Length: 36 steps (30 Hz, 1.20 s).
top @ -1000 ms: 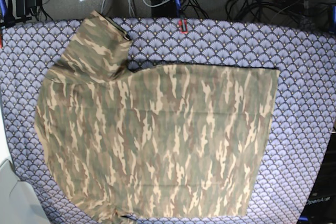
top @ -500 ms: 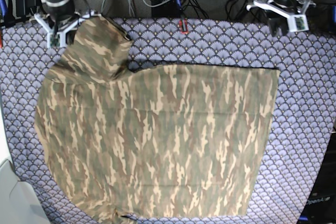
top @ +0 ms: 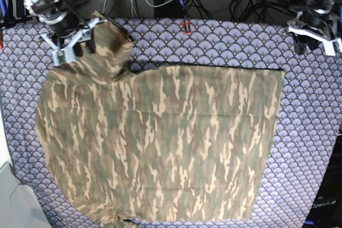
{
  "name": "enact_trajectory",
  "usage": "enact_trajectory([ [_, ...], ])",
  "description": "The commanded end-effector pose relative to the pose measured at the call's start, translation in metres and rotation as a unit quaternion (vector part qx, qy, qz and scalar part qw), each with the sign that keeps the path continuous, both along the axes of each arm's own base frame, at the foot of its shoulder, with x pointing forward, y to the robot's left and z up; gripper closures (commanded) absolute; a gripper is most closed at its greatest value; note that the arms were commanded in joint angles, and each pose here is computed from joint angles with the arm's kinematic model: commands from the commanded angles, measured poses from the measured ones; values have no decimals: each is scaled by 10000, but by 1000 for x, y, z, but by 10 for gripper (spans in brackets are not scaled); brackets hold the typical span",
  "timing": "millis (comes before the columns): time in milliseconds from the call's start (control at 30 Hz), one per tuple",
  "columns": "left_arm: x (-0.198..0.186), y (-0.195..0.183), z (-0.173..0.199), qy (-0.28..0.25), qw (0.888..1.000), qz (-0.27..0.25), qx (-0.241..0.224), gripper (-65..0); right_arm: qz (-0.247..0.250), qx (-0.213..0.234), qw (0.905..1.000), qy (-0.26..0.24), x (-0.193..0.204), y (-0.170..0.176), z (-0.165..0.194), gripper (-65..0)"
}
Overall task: Fold the T-shirt properly
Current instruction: 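Move the right gripper to the folded sleeve corner of the camouflage shirt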
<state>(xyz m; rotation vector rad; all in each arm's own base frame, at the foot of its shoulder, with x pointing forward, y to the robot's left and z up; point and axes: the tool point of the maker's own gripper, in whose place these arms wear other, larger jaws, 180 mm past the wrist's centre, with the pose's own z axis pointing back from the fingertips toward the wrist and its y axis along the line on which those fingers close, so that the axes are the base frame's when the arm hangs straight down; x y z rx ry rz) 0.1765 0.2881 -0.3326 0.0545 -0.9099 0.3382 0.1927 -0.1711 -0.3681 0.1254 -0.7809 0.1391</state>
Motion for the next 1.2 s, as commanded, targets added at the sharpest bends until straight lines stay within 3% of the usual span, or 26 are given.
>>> enact_trajectory([
  [0,3,5,10,-135,9998,-5,115,-257,3,134,9997,-187,4,-4,12,-237],
  [167,4,10,13,-169,9997,25,169,-257,75,678,9973,-263,5,-22,27,-287],
  [267,4,10,13,-165,9997,25,175,-257,258,753,9967,-180,1,-31,28,-309],
  [467,4,10,13,-162,9997,45,168,-257,-251,1081,9931,373,-14,-52,-1,-319],
  [633,1,11,12,-130,9997,57,183,-257,-475,1406,9858,788,-28,-54,-31,-319],
  [1167,-2,15,11,-92,9997,103,222,-257,-524,1847,9714,1394,-50,-36,-68,-316],
])
